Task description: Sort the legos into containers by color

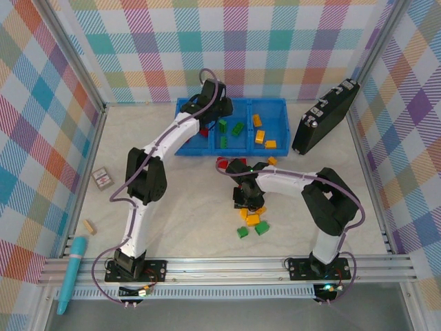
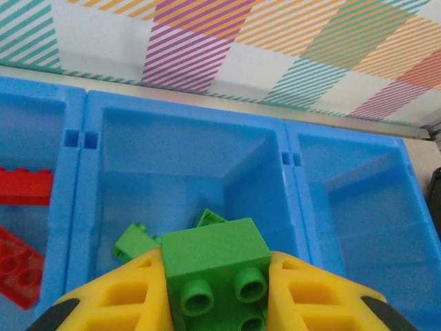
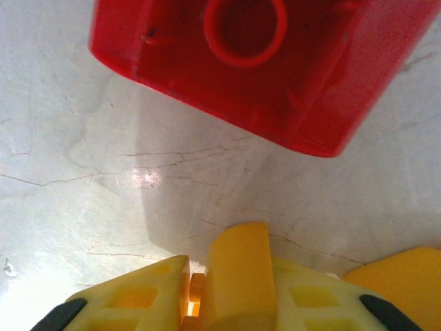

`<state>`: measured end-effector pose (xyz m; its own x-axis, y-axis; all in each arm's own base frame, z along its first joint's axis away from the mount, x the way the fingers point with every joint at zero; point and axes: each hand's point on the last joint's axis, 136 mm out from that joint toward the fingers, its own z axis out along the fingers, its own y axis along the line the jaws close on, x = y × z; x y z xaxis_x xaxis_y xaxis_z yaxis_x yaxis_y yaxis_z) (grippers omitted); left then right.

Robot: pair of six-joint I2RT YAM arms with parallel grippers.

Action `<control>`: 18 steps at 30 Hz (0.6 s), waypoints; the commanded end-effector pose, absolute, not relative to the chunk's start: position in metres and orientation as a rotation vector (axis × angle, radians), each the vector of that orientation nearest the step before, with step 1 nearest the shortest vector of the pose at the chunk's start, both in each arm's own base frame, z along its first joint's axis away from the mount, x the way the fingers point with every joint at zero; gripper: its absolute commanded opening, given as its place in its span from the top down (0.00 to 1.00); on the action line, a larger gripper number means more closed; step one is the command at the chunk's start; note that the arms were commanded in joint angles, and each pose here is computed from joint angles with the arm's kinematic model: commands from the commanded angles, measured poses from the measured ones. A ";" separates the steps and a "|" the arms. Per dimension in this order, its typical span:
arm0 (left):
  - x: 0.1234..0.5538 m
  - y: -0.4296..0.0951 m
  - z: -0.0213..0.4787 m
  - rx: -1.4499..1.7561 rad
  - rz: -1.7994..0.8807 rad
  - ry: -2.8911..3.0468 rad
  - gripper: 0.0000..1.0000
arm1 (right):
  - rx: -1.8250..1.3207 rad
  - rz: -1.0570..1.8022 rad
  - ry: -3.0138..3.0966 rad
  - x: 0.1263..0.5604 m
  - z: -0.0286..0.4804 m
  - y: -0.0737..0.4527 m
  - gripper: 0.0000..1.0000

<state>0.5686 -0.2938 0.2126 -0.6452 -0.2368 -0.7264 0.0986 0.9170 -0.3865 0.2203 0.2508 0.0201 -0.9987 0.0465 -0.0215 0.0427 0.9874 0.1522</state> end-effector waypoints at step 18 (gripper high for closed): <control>0.583 -0.304 0.148 -0.212 -0.617 2.350 0.54 | -0.281 0.348 2.711 0.277 0.160 0.243 0.77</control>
